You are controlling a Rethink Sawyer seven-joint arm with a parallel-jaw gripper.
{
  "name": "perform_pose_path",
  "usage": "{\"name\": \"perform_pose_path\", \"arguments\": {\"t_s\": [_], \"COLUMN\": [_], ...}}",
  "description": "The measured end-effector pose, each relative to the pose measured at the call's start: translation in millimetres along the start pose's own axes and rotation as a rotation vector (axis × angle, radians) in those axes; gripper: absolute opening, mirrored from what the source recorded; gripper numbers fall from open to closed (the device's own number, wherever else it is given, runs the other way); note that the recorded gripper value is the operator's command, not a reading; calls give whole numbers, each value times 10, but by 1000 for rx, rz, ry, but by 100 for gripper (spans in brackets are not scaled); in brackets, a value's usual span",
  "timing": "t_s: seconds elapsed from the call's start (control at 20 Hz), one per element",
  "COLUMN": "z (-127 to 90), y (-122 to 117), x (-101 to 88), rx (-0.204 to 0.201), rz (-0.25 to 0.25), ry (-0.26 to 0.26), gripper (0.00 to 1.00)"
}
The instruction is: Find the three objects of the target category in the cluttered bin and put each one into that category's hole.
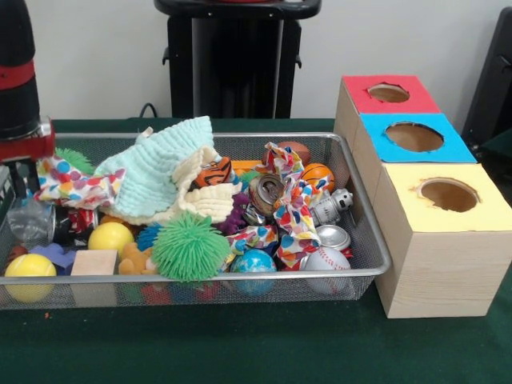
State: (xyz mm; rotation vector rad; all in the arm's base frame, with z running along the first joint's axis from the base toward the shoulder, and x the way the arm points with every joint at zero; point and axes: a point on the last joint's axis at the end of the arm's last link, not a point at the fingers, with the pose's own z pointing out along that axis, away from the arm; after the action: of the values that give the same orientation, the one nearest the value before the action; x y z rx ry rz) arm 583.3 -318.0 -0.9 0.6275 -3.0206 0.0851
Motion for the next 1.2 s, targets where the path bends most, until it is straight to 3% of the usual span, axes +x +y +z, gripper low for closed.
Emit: {"name": "perform_pose_path", "arguments": {"t_s": [0.15,0.2,0.3,0.35,0.5,0.55,0.85,1.2], "z": [-257,-495,-666,-924,-1194,-1426,-1833,-2038], "y": [50,92,124,178,247,326,589,966], "x": [-61,-128,-182,-270,-375,-487,-780,-1083], "rx": [31,58,75,100,124,145,181,136], "rz": [-28,-47,-57,-68,-77,-87,-116,-116], "ry": [2,1,-1,-5,-10,-15,-29,-62], "gripper": [0,0,0,0,0,0,0,0]}}
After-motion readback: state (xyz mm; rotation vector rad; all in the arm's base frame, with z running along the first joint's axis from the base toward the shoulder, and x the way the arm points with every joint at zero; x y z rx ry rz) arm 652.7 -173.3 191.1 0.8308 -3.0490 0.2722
